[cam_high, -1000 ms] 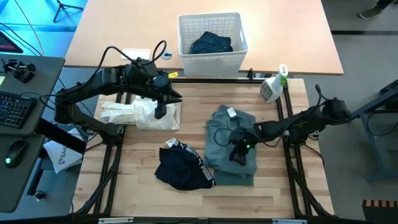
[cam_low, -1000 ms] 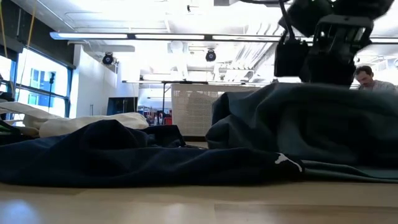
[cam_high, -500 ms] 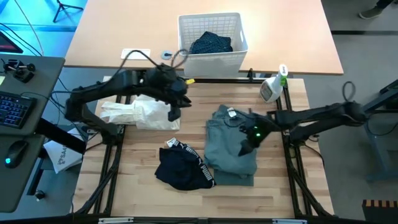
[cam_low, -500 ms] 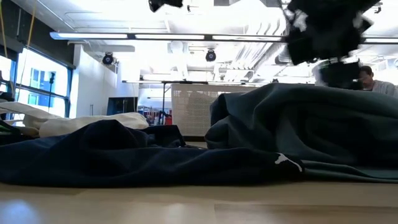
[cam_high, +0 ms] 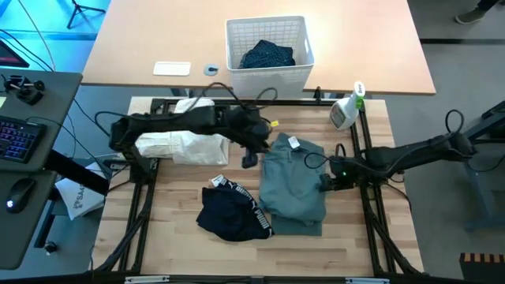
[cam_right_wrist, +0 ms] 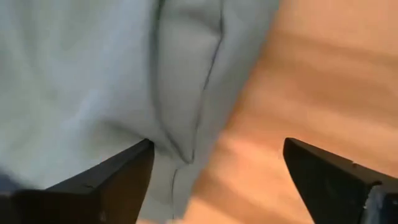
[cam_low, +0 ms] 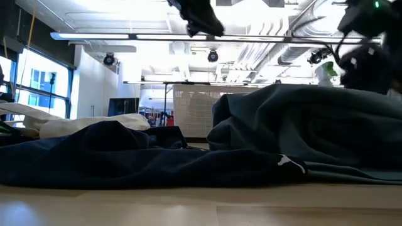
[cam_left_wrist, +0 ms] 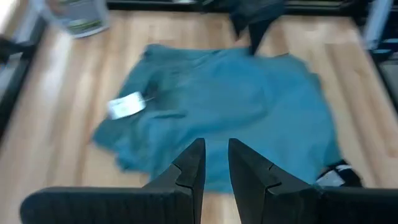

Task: Fold Laundry from Bin
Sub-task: Put the folded green pants into the white bin

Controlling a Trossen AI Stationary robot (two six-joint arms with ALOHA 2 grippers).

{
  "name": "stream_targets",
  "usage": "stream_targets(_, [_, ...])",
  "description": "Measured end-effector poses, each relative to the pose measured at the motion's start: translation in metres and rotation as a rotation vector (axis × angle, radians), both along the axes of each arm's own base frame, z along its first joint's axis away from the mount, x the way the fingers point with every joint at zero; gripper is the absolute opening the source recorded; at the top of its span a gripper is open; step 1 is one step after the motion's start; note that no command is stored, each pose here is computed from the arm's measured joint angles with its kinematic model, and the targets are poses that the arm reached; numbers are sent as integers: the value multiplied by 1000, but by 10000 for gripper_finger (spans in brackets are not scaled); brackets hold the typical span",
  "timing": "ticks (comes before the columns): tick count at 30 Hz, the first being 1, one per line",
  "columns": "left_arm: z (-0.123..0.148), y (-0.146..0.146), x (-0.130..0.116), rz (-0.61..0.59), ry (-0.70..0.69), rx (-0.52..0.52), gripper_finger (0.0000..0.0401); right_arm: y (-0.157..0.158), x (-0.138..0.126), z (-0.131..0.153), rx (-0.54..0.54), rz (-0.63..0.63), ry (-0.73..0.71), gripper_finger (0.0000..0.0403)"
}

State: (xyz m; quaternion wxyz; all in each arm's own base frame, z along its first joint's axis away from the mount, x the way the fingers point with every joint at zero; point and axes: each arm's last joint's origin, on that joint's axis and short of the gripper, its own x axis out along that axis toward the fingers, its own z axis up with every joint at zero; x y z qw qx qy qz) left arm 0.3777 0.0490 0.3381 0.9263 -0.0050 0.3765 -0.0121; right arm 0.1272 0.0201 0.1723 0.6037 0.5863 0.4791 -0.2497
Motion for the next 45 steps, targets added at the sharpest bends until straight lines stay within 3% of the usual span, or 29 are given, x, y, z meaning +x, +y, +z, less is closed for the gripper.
stream_targets(5, [-29,-7,26,-88,9,-125,55,-3,4,-35,-43,-105,-158,363])
stream_targets(11, [-87,-12,53,-97,150,-170,55,-5,1,-60,-60,-217,-273,331])
stream_targets(18, [-147,-14,70,-84,287,-188,55,-5,3,-63,-124,-122,-398,310])
stream_targets(23, [-178,-7,74,-51,371,-56,52,-3,2,-64,-163,-66,-410,309])
stream_targets(30, [-174,20,68,13,399,103,32,-5,1,-70,-194,-128,-479,293])
stream_targets(36, [-142,38,47,58,447,132,14,-8,1,-71,-257,-192,-479,253])
stream_targets(39, [-119,36,42,94,382,81,7,-8,2,-70,-253,-199,-486,240])
stream_targets(41, [-108,32,45,70,288,-17,2,-8,2,-70,-224,-237,-483,234])
stream_targets(45, [-116,20,65,5,162,-119,1,-8,3,-70,-187,-273,-486,244])
